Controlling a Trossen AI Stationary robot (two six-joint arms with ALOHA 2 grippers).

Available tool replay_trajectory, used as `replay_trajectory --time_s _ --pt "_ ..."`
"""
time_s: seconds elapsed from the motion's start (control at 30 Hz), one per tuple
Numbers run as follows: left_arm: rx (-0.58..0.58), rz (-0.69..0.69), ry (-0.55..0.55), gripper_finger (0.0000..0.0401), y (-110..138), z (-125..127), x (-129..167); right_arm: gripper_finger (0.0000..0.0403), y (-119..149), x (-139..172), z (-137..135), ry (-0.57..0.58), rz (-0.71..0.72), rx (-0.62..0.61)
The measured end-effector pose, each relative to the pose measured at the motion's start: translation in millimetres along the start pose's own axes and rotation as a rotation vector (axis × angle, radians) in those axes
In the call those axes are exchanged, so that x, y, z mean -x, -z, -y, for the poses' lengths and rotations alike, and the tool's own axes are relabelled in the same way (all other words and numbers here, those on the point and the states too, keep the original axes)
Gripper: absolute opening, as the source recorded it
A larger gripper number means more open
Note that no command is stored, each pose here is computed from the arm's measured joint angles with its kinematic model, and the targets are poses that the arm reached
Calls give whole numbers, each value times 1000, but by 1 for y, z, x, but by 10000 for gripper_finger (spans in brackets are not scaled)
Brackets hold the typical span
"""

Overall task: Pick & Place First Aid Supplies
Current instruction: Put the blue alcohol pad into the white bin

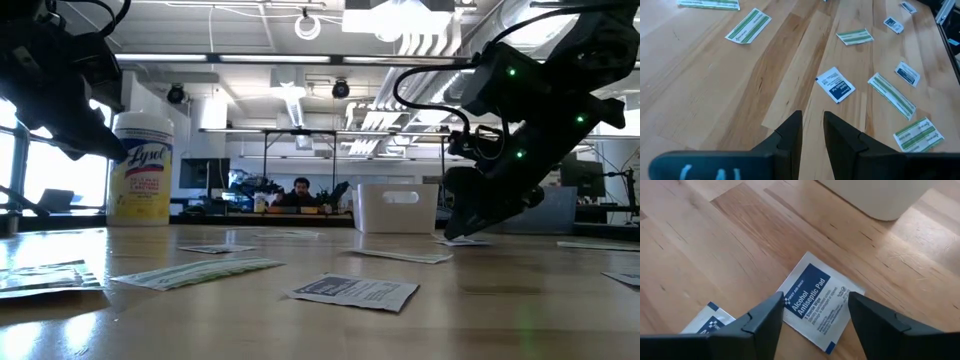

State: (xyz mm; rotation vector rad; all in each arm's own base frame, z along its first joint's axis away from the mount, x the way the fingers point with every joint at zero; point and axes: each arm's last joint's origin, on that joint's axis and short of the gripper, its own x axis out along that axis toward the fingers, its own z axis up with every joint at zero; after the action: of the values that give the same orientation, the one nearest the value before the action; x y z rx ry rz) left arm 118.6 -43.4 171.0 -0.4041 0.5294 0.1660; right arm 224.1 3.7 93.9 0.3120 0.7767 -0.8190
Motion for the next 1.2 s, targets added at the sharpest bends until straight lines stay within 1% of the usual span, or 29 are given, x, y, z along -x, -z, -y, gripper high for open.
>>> replay_trajectory --time_s 0.6,0.73,0.77,0.83,1.03,1.13,1.2 --pt "0 1 0 76 0 0 0 53 1 0 -1 -19 -11 11" --pt "0 1 -1 76 0 0 0 10 0 0 -2 -39 -9 16" --pt "0 1 0 76 0 0 0 6 -1 0 -2 -46 -7 25" --pt "0 1 -1 76 0 0 0 7 -2 1 -3 -56 2 28" --pt "0 1 -1 76 0 0 0 37 -10 11 -2 -109 22 17" --pt "0 1 -1 76 0 0 0 58 -16 17 -1 -130 52 -5" --pt "0 1 -1 76 0 0 0 79 -19 18 0 -123 67 -17"
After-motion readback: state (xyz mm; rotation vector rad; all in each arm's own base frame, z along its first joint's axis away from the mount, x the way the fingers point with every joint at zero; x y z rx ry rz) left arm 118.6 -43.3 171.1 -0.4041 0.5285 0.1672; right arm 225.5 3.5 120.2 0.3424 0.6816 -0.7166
